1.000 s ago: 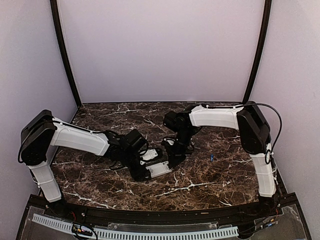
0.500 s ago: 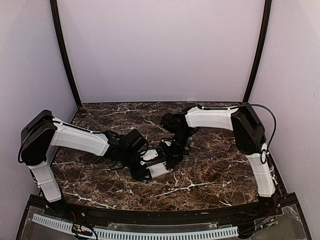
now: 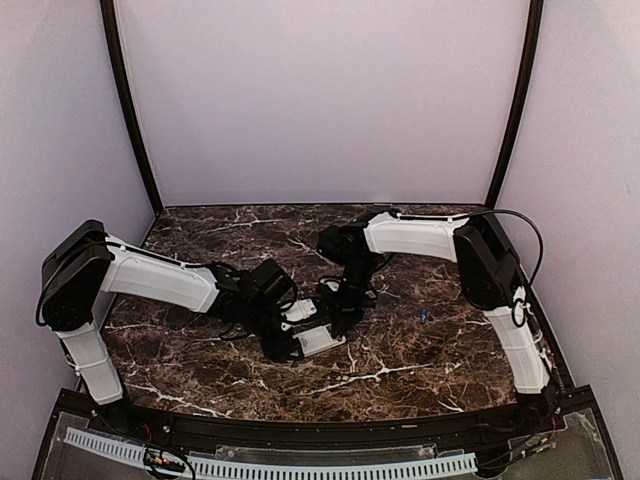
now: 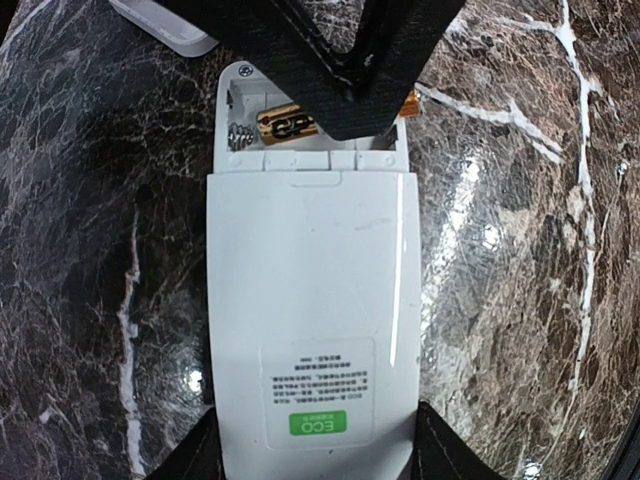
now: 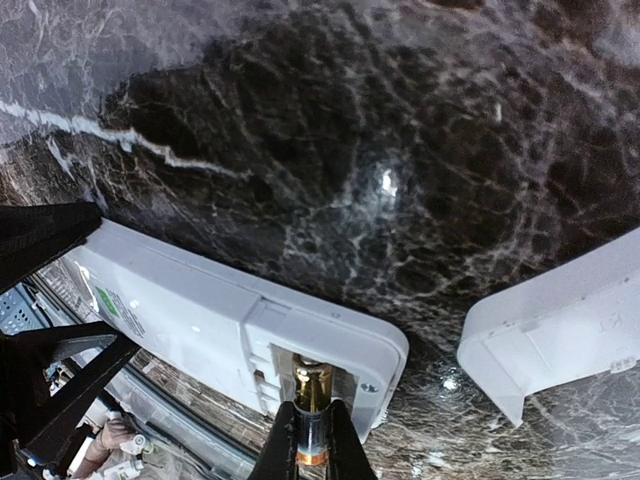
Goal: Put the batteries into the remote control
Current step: Place the battery in the battery compartment.
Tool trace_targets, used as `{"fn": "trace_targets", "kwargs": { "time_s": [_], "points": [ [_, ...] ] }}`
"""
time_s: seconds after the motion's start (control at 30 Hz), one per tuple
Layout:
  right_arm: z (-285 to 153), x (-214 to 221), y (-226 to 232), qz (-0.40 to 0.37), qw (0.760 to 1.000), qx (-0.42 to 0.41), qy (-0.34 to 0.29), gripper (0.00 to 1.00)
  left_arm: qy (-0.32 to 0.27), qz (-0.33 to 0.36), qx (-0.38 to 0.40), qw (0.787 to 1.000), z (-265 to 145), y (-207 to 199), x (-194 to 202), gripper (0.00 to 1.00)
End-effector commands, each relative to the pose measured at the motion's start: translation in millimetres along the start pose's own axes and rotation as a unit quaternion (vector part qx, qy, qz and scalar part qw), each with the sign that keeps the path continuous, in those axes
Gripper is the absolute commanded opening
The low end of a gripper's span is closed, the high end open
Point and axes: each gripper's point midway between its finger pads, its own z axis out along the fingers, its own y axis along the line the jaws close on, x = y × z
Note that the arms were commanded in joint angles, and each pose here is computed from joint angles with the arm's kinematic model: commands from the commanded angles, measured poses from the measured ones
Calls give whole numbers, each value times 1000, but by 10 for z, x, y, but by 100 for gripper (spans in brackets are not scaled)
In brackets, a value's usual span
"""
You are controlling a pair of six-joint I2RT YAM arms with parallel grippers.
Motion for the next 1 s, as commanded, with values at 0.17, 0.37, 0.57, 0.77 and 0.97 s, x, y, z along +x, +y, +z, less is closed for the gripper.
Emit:
{"fn": "trace_targets", "kwargs": {
  "time_s": [0.17,0.37,0.57,0.77,0.97],
  "points": [
    [151,-102,-85,0,1000,24,11,0,17,6,24,1000,40,-138,109,46],
    [207,-267,-45,9,1000,9,-23,0,14,6,31,999,53,-172,110,43],
    [230,-482,-43,17,996,0,-83,0,13,6,37,999,60,-191,110,41],
    [175,-616,-63,15,991,6,-134,0,13,6,40,999,68,-198,113,41],
    [244,-603,-220,5,990,37,-134,0,13,6,40,999,66,-201,115,41]
  ]
}}
